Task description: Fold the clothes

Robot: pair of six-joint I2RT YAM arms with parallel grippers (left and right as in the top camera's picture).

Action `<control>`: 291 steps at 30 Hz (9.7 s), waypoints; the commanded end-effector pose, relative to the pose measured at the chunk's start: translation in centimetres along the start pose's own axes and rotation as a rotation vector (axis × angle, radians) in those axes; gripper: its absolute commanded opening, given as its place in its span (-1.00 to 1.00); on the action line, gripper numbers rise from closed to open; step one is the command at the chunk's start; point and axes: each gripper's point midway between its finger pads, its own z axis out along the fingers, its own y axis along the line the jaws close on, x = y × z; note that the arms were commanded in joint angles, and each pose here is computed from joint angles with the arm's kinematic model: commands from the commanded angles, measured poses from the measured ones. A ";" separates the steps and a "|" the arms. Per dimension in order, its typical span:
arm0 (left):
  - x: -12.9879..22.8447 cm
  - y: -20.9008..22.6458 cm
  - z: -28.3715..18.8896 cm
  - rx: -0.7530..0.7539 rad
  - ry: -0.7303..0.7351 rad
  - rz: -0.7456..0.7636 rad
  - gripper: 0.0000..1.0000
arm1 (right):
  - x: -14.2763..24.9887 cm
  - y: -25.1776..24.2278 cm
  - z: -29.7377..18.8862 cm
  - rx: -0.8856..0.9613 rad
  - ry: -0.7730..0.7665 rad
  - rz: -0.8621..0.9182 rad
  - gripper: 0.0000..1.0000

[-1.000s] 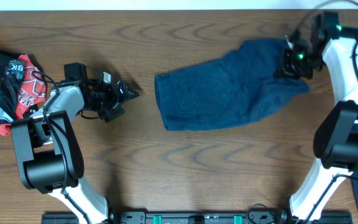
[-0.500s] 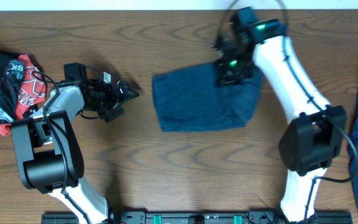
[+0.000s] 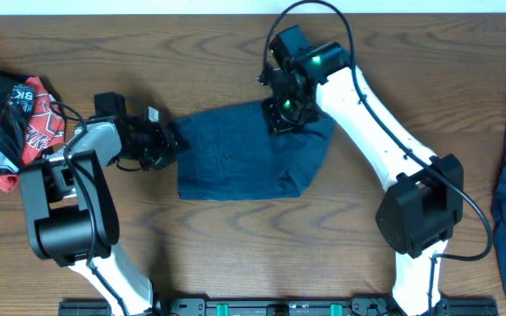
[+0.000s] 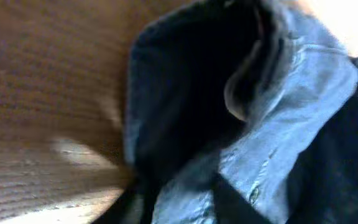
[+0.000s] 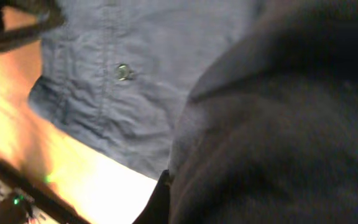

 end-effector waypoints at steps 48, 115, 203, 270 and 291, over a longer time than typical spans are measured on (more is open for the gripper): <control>4.0 0.7 4.8 -0.347 0.047 0.134 -0.35 | 0.3 -9.7 -6.7 0.214 -0.078 0.163 -0.97; 5.1 1.2 4.7 -0.375 0.087 0.117 -0.39 | -1.5 7.1 -2.4 0.189 -0.142 -0.275 -0.98; -3.2 -5.4 -3.0 -0.130 -0.073 -0.023 -0.14 | -5.9 0.5 0.1 0.100 -0.081 -0.242 0.35; -2.3 -4.9 -3.0 -0.147 -0.041 -0.037 -0.13 | 0.9 5.4 5.4 0.044 0.145 -0.435 -0.97; -2.6 -5.1 -3.0 -0.143 -0.050 -0.029 -0.13 | 5.3 11.0 6.1 0.149 0.183 -0.516 -0.97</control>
